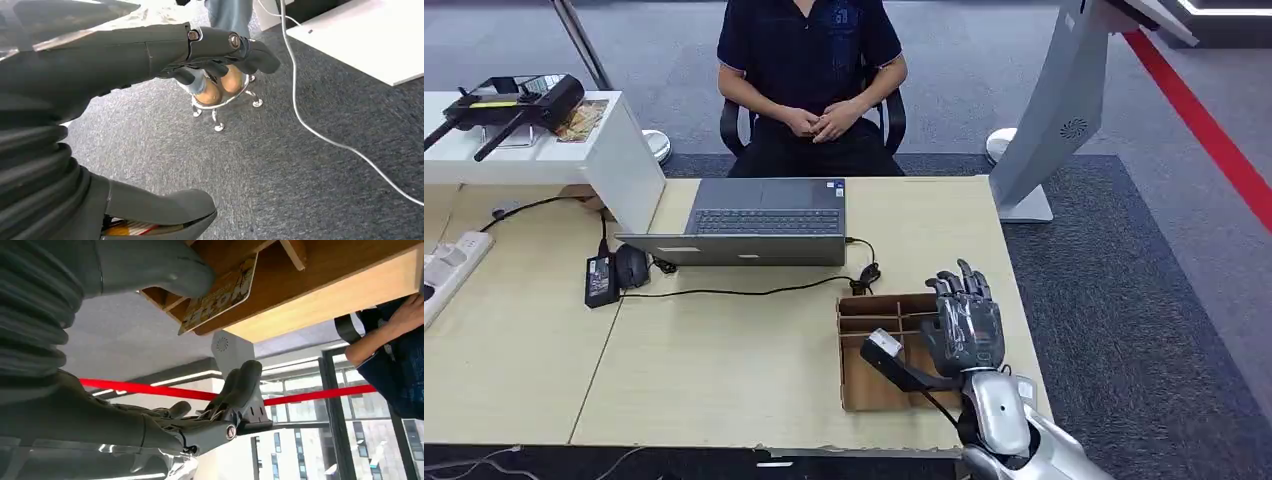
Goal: Pass the card to the sensor for recognition and then transmit it.
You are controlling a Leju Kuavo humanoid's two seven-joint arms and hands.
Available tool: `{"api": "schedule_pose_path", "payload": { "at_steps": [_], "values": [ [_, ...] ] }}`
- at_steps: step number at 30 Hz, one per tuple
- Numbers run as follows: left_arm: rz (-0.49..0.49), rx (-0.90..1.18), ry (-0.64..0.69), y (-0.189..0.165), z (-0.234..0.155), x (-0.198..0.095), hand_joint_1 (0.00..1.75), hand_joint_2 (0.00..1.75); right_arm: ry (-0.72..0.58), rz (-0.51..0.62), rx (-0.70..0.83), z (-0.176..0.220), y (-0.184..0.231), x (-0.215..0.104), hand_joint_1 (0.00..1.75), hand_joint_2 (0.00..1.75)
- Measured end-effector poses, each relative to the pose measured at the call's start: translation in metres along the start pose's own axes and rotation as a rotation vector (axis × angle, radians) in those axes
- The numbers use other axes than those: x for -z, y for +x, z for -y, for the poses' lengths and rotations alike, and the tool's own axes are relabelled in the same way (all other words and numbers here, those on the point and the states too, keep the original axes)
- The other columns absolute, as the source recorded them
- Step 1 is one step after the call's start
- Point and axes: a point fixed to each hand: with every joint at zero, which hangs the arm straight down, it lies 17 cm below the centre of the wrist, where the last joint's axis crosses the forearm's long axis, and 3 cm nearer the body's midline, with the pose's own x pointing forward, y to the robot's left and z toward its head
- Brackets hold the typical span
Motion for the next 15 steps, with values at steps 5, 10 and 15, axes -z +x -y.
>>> {"api": "schedule_pose_path", "payload": {
  "at_steps": [5,10,15],
  "values": [
    [0.0,0.0,0.0,0.0,0.0,0.0,0.0,1.75,0.001,0.0,0.001,-0.0003,0.0,-0.0001,0.51,1.75],
    [0.002,0.0,0.0,0.0003,0.0,0.0,0.0,1.75,0.001,0.0,0.0,-0.0004,-0.0001,-0.0001,0.63,1.75],
    [0.002,0.0,0.0,0.0003,0.0,0.0,0.0,1.75,0.003,-0.001,0.0,-0.0008,-0.0002,-0.0002,0.63,1.75]
  ]
}}
